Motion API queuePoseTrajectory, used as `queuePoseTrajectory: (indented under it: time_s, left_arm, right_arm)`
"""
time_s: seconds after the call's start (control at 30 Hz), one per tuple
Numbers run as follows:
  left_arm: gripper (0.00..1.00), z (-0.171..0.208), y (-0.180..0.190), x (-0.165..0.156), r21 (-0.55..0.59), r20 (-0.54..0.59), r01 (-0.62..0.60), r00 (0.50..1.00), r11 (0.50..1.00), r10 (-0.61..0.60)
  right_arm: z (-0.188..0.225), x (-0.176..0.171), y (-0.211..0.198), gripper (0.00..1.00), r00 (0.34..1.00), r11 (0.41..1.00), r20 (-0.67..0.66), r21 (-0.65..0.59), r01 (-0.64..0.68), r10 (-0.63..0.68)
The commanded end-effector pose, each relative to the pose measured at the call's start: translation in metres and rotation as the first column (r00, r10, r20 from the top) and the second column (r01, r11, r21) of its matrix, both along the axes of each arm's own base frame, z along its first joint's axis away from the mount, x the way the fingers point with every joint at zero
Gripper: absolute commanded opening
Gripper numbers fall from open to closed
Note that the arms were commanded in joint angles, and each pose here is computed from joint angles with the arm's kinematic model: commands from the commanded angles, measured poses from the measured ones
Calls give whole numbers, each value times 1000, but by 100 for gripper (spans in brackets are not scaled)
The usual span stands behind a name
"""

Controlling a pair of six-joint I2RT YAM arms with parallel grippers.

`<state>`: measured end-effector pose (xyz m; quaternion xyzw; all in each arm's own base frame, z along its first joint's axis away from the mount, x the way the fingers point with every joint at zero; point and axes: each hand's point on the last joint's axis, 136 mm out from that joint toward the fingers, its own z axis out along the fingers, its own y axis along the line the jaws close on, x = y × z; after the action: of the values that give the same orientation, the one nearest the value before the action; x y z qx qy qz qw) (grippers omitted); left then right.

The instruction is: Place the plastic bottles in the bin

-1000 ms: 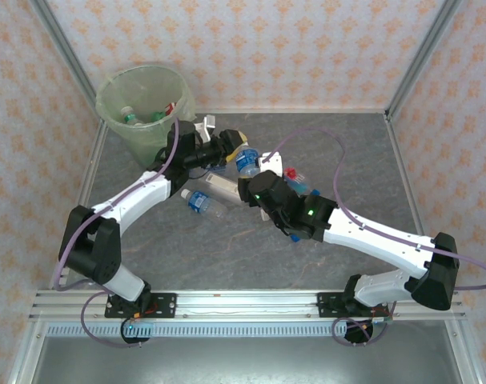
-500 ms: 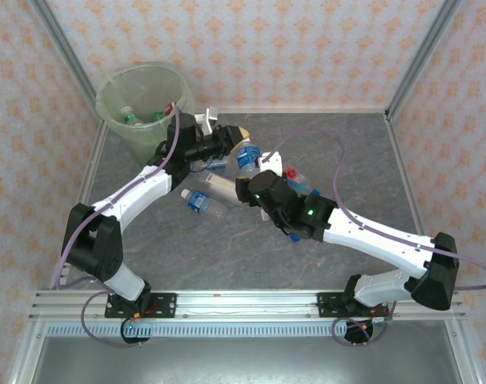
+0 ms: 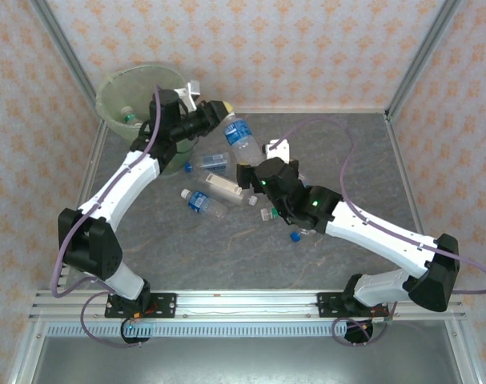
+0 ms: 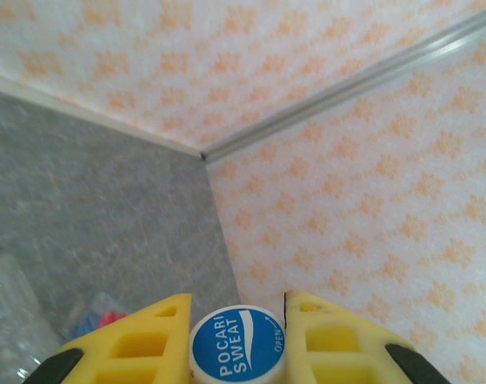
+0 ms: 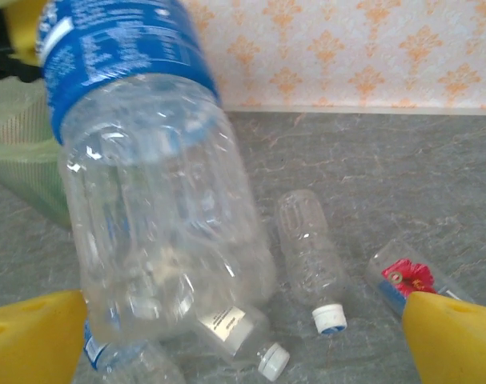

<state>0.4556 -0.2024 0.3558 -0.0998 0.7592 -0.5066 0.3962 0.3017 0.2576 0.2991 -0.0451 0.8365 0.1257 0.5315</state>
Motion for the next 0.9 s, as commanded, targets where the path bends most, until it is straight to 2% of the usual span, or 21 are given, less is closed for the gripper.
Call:
queuePoseTrajectory:
  time_s: [0.0, 0.17, 0.37, 0.47, 0.57, 0.77, 0.87]
  left_arm:
    - [20, 27, 36, 8, 55, 61, -96, 994, 994, 92]
    - [20, 52, 85, 20, 120, 104, -228, 971, 966, 216]
    - [20, 78, 151, 31, 185, 148, -408, 911, 894, 385]
    - [20, 92, 184, 32, 229, 183, -511, 858, 828, 479]
    - [20, 100, 213, 33, 290, 220, -606, 795, 740, 565]
    - [20, 100, 265, 37, 432, 249, -740, 647, 515, 720]
    - [20, 93, 279, 43, 417, 228, -774, 596, 476, 770]
  right_arm:
    - [29, 13, -9, 100, 998, 999, 64, 40, 20, -22]
    - [40, 27, -13, 100, 996, 998, 85, 58, 2, -7]
    - [45, 41, -10, 100, 995, 998, 98, 57, -32, 26]
    - [46, 48, -10, 100, 994, 998, 102, 45, -40, 35]
    - [47, 56, -11, 100, 994, 997, 101, 50, -54, 49]
    - [46, 71, -17, 100, 993, 996, 99, 53, -67, 61]
    - [45, 77, -18, 100, 993, 996, 95, 62, -70, 64]
